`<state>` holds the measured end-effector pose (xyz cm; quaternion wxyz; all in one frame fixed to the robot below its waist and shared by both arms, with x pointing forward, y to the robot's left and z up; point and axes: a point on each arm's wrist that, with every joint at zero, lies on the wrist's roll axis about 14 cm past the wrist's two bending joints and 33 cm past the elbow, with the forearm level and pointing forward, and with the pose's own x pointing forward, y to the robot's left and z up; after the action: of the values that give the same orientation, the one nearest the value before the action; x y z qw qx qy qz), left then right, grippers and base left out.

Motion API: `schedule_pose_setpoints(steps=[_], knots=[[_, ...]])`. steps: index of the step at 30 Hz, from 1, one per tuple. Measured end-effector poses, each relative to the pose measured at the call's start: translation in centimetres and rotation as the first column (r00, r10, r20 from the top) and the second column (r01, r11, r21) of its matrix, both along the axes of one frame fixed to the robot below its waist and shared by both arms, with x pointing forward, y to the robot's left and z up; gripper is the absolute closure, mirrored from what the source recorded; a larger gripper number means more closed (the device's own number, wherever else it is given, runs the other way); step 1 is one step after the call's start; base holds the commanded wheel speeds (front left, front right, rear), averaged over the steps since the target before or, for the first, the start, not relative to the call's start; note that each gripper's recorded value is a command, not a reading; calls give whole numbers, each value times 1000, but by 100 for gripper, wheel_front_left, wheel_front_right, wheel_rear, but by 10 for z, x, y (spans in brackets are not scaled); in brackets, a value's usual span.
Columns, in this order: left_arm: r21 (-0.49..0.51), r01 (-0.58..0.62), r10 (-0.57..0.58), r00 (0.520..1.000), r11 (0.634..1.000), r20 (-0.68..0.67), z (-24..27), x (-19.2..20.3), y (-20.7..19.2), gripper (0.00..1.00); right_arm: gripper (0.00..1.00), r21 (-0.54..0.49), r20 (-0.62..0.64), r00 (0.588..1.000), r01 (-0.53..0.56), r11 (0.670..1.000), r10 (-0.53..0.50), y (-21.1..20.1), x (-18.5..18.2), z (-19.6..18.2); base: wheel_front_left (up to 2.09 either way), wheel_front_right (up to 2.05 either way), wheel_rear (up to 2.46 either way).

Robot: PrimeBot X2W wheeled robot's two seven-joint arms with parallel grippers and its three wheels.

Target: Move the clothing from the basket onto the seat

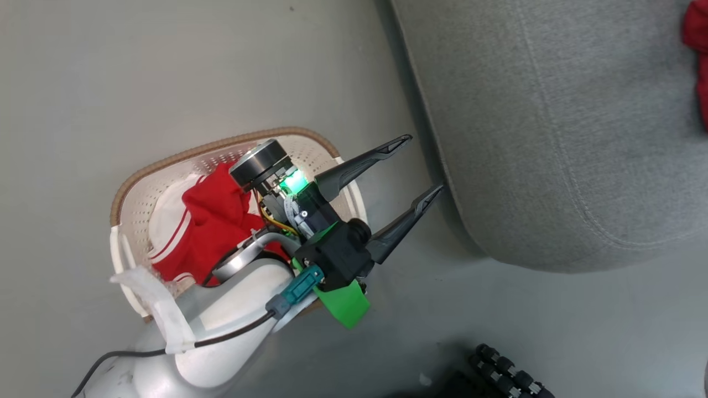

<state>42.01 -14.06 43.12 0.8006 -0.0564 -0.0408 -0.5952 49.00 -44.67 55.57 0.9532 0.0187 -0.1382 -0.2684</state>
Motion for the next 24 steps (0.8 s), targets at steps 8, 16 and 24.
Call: schedule_pose_setpoints(steps=[8, 16, 24], knots=[[43, -92, 94, 994, 995, -53, -23, 15, 27, 0, 100, 77, -99, 995, 0, 997, 7, 0, 53, -57, 0, 0, 0], [88, -194, 202, 975, 977, -97, -32, 20, 54, 0, 0, 108, -146, 989, -17, 994, 33, 29, 61, -91, 0, 0, 0], [116, -473, 487, 850, 873, -200, -28, 39, 107, 0, 0, 182, -206, 950, -201, 963, 237, 122, 27, -120, 0, 0, 0]])
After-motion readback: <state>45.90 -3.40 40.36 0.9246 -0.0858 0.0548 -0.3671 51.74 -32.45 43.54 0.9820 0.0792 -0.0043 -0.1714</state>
